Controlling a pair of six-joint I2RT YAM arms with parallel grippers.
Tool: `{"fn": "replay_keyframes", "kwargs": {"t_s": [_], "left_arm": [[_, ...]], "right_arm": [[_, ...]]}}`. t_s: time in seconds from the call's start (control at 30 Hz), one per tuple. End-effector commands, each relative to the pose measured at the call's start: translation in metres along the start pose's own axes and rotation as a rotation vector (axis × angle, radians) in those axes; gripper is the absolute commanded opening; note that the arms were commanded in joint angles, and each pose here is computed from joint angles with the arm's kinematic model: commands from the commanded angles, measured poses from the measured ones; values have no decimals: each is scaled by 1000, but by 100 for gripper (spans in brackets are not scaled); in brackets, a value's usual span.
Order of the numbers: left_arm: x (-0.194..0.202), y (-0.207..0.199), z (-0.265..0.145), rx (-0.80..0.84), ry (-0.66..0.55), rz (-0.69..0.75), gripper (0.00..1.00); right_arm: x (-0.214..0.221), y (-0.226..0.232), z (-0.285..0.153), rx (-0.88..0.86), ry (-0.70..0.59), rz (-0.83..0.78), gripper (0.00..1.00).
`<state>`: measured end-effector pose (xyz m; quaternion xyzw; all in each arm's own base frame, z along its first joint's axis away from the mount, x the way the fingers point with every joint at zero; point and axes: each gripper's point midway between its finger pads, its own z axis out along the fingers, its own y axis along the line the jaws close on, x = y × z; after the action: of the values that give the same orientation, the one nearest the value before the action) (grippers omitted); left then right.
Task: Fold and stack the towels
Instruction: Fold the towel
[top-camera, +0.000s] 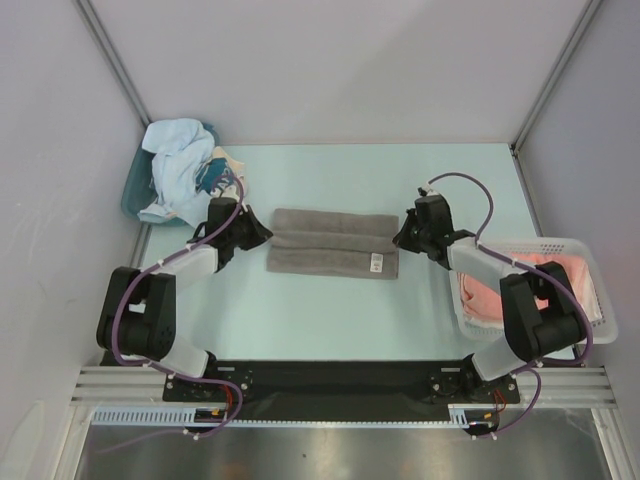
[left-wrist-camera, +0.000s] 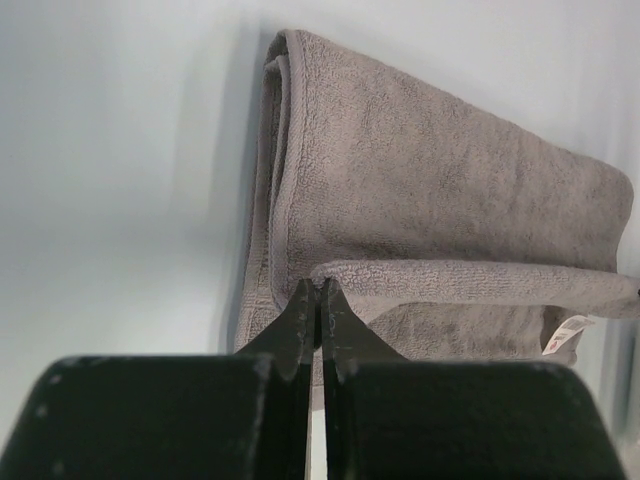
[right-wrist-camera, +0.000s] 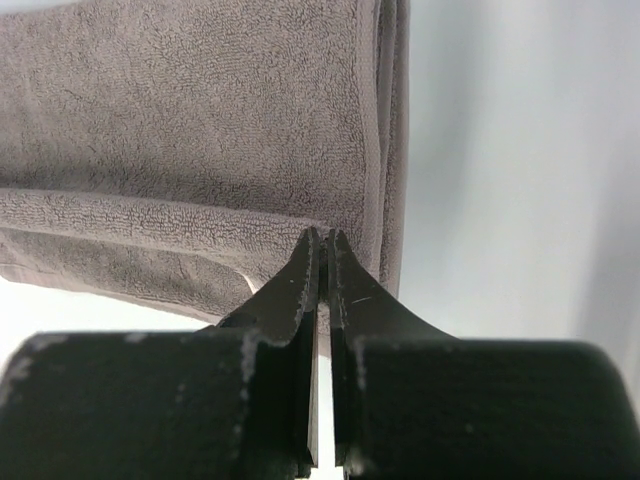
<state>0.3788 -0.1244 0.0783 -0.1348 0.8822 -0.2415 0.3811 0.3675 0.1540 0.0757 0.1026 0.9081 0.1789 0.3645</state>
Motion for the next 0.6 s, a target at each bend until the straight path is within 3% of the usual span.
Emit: {"fn": "replay_keyframes", "kwargs": {"t_s": [0.0,0.57], "left_arm": [[-14,-2,-8,-2,-65,21,0],[-6,5,-11,-23,-64,18,0]], "right_arm": [[-13,-6,-9,36,-68,0,0],[3,-10,-15,31,-53,11,0]]}}
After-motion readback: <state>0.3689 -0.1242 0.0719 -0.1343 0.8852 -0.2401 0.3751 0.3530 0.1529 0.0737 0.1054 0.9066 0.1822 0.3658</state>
